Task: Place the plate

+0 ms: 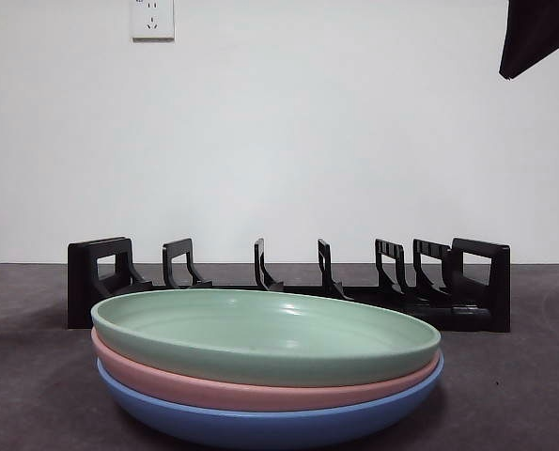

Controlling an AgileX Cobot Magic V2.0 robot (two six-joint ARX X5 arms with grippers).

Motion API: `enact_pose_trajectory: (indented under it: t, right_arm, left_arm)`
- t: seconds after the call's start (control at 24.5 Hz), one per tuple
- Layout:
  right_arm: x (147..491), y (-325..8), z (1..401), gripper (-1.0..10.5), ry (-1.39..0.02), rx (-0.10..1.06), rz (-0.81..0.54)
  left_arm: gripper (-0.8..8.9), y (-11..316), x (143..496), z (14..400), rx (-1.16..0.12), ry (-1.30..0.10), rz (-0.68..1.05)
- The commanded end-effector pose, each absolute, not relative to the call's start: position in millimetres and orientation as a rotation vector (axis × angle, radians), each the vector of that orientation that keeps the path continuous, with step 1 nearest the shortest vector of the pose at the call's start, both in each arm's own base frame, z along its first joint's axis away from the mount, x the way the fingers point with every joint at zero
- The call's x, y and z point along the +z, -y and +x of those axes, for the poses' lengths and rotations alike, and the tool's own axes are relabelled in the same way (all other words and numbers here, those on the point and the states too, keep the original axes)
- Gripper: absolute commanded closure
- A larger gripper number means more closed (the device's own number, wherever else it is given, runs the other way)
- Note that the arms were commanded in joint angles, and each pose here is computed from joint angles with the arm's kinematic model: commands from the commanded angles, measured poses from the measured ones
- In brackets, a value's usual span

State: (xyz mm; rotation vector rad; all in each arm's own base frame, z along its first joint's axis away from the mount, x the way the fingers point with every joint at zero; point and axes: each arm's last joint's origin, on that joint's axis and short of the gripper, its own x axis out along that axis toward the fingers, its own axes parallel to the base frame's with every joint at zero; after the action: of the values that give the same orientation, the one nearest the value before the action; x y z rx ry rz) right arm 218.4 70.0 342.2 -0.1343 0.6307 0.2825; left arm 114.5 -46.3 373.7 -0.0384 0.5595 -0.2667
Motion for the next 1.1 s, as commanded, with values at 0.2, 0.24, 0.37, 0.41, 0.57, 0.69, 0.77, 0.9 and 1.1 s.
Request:
enact_pose_trajectory:
  t: [0.2, 0.24, 0.37, 0.41, 0.57, 0.69, 0.77, 0.9, 1.1]
  right_arm:
    - [345.5, -71.4, 219.7, 9.2, -0.610, 0.281, -0.122]
    - [345.5, -71.4, 219.7, 9.2, -0.610, 0.281, -0.122]
    - [345.5, -71.4, 219.7, 9.2, -0.610, 0.281, -0.123]
    - [345.5, -71.4, 219.8, 9.2, -0.610, 0.281, -0.122]
    - [345.5, -71.4, 219.8, 9.2, -0.610, 0.281, -0.122]
    - [345.5, -71.4, 219.8, 9.2, -0.610, 0.281, -0.122]
    - [345.6, -71.4, 219.8, 9.2, -0.609, 0.281, -0.122]
    - [345.6, -71.4, 219.8, 9.2, -0.609, 0.281, -0.122]
    - [346.1, -71.6, 220.2, 9.2, -0.602, 0.281, -0.121]
  left_arm:
    - [8.06, 45.7, 376.8, 112.3, -0.289, -0.486, 0.070]
    - [8.06, 43.6, 369.6, 110.3, -0.285, -0.453, 0.074]
    - [8.06, 31.6, 315.4, 103.0, -0.226, -0.289, 0.082]
    - [8.06, 27.6, 295.8, 100.9, -0.196, -0.256, 0.077]
    - [8.06, 13.5, 217.2, 95.1, -0.068, -0.152, -0.008]
    - [8.06, 9.7, 190.4, 94.7, -0.033, -0.128, -0.059]
    - [8.06, 8.5, 179.3, 94.4, -0.034, -0.123, -0.060]
    - [8.06, 5.9, 165.6, 94.8, -0.010, -0.094, -0.065]
    - [8.06, 0.6, 158.5, 96.7, 0.018, -0.084, -0.058]
